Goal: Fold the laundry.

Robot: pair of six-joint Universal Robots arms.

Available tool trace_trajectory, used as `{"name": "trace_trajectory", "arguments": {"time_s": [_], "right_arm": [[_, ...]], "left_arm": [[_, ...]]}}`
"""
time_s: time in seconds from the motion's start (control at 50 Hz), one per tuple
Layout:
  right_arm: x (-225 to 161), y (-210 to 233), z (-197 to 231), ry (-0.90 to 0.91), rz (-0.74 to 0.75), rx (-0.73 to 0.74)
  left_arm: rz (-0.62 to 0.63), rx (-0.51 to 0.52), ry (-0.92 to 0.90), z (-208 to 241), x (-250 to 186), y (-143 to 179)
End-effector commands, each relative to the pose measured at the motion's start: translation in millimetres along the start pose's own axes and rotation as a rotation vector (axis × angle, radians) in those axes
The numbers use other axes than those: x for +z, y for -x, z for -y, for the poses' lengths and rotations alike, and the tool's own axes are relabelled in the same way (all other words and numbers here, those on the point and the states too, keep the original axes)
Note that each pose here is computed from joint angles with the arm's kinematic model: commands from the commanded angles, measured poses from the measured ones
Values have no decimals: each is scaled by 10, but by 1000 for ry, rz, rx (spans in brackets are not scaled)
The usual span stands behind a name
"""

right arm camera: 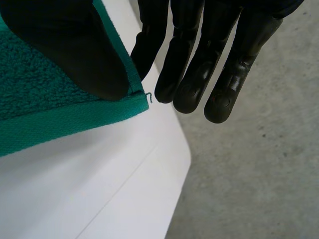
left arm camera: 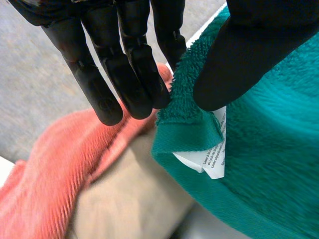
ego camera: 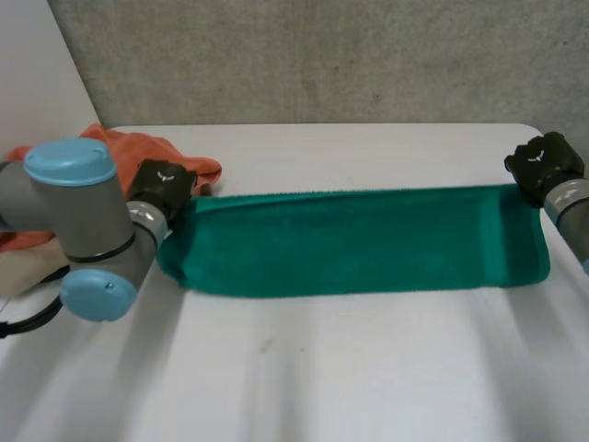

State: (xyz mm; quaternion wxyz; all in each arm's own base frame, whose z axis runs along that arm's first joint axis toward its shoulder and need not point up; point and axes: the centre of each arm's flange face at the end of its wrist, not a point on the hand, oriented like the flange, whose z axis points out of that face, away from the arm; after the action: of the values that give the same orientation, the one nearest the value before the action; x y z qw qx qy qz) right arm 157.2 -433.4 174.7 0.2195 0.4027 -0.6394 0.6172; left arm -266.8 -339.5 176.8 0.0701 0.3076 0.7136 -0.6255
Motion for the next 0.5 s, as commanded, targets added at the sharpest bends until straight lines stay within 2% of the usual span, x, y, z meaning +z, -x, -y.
{"name": "trace_trajectory", "arguments": {"time_s": [0.02, 0.14, 0.26, 0.38, 0.5], "right_arm": [[334, 302, -35, -81, -33, -19], [467, 440, -41, -123, -62, -13], [381, 212, 120, -147, -92, 107], [-54, -223, 379, -148, -61, 272], [-408, -342, 224, -19, 79, 356]], "left_arm": [[61, 3, -81, 7, 339, -78], [85, 14, -59, -90, 437, -121], [115, 35, -31, -117, 391, -97], [122, 24, -34, -5, 184, -19], [108, 15, -39, 74, -49, 8]]}}
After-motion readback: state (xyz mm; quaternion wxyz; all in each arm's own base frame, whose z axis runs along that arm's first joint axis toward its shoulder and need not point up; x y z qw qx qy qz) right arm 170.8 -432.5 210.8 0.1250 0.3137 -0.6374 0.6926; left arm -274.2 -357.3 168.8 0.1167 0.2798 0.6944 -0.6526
